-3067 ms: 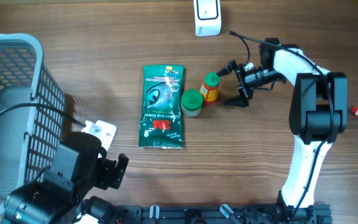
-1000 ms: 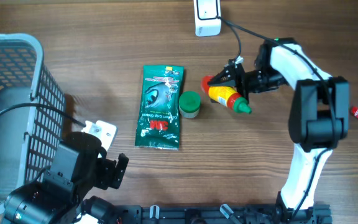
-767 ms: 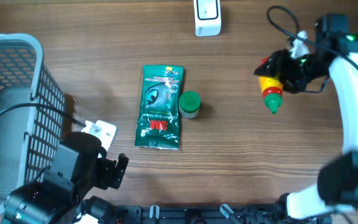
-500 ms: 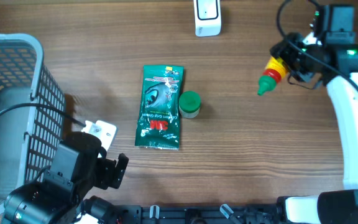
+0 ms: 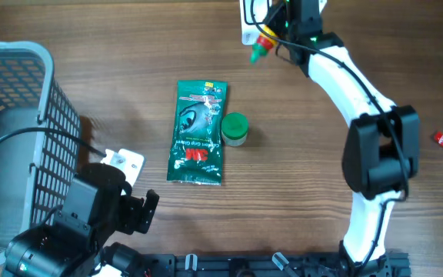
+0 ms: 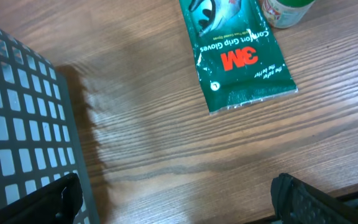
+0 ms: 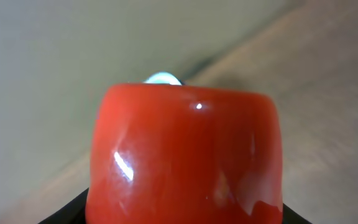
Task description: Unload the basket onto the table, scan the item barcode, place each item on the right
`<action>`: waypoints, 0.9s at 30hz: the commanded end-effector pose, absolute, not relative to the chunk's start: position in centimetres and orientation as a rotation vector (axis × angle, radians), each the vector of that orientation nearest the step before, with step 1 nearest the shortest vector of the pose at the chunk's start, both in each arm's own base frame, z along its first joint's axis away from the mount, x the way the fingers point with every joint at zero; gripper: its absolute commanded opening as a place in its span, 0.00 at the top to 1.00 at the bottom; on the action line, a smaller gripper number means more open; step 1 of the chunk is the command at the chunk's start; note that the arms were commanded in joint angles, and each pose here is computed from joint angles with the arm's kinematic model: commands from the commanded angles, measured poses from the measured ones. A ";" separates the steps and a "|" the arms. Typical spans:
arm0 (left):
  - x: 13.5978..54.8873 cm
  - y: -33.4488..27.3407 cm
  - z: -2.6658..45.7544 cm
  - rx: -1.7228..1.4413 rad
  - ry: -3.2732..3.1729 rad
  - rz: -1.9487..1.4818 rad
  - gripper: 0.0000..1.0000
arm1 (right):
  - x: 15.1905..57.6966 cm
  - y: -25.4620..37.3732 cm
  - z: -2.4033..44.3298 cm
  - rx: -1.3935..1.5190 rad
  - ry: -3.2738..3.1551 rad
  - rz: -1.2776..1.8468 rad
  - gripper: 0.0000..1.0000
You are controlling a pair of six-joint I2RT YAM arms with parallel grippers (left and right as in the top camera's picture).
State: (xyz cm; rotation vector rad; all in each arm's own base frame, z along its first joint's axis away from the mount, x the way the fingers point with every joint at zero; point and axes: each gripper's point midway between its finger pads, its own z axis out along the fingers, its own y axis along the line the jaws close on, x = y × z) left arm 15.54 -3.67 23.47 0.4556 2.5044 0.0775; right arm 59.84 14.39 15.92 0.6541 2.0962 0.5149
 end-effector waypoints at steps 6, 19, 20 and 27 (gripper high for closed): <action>15.5 -3.8 23.6 0.463 2.499 0.069 0.00 | 68.6 16.7 16.1 0.821 1.815 0.729 0.64; 15.5 -3.8 23.6 0.463 2.499 0.069 0.00 | 62.4 -4.0 23.6 1.059 1.948 0.258 0.67; 15.5 -3.8 23.6 0.463 2.499 0.069 0.00 | 60.6 -8.1 23.3 1.144 1.955 0.194 0.67; 15.5 -3.8 23.6 0.463 2.499 0.069 0.00 | 39.3 -34.4 16.9 2.032 1.736 -0.290 0.64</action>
